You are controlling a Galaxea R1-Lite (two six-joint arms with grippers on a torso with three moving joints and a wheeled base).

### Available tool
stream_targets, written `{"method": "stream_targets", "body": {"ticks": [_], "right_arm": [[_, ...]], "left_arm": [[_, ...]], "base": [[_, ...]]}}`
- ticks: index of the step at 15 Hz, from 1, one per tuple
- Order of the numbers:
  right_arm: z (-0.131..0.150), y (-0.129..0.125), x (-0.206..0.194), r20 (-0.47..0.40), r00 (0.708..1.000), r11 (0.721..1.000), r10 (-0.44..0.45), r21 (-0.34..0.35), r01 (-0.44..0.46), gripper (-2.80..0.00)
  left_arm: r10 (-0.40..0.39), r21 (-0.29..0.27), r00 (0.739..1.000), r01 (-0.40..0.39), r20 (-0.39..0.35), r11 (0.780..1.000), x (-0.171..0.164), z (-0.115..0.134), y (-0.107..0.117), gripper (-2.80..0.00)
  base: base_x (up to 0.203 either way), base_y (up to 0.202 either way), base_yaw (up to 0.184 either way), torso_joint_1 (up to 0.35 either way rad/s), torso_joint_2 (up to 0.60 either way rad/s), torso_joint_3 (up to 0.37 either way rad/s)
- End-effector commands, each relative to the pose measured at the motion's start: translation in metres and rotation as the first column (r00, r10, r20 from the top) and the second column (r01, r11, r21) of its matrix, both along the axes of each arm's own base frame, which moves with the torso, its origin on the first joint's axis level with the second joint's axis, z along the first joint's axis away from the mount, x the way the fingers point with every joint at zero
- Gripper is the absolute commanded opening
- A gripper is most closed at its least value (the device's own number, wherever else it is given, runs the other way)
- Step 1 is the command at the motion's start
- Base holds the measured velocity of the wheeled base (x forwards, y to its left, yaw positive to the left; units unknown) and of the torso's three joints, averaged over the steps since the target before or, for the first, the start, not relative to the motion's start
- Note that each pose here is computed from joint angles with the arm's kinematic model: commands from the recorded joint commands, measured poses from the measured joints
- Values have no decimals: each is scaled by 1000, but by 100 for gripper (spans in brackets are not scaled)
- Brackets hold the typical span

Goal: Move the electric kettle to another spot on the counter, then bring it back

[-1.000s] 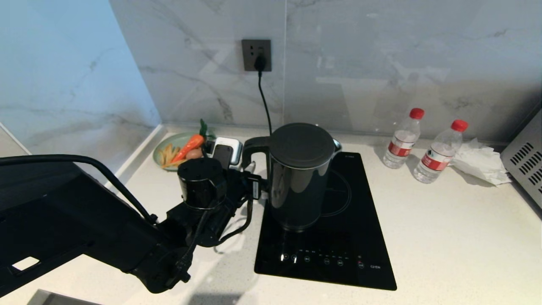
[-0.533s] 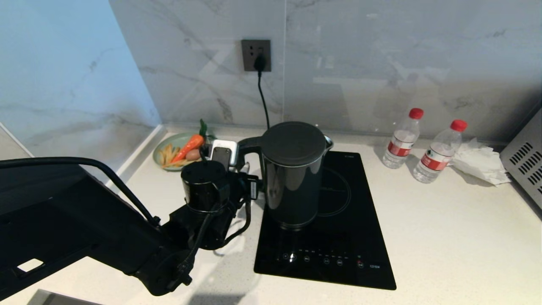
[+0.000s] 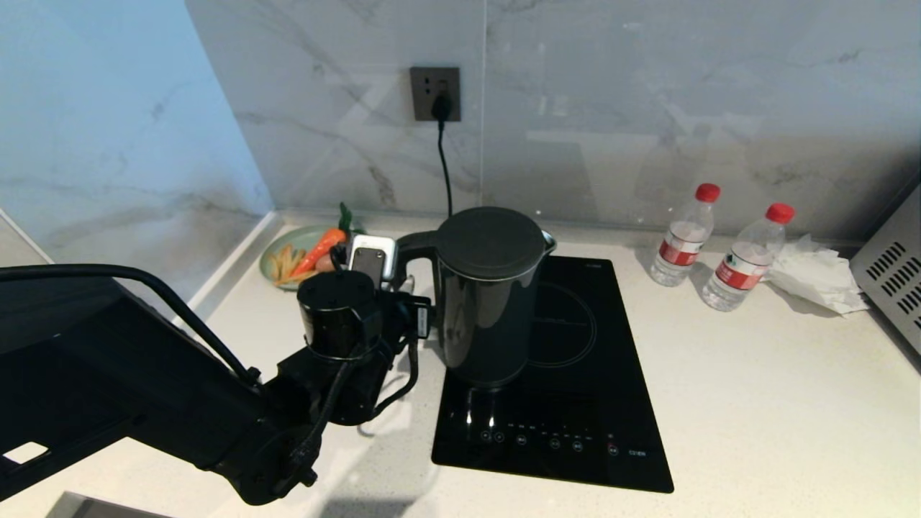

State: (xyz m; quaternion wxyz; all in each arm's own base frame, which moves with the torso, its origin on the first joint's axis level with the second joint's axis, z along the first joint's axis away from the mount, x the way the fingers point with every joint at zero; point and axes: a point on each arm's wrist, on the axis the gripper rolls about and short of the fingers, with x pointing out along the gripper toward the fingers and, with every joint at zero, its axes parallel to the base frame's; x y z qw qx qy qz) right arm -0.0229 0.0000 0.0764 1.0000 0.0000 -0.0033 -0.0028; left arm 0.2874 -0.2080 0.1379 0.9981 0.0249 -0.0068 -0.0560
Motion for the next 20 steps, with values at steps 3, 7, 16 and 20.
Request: {"method": "stream_targets", "body": {"ticks": [3,7,16,20], "right_arm": [[0,0,0,1,1000,1000,1,0,-1,-280],[0,0,0,1,1000,1000,0,0,0,-280],[0,0,0,0,1000,1000,0,0,0,-280],[0,0,0,1,1000,1000,1,0,-1,-280]], "left_arm": [[13,17,1000,-13,3,1000,-6,0,-2,-280],[49,20,999,-49,0,999,-7,-2,-4,-280],[162,18,987,-162,-1,987,-12,-5,-19,-280],[181,20,983,-181,-3,983,-18,-6,-25,-280]], "base": [[0,0,0,0,0,0],[0,0,0,0,0,0],[0,0,0,0,0,0],[0,0,0,0,0,0]]}}
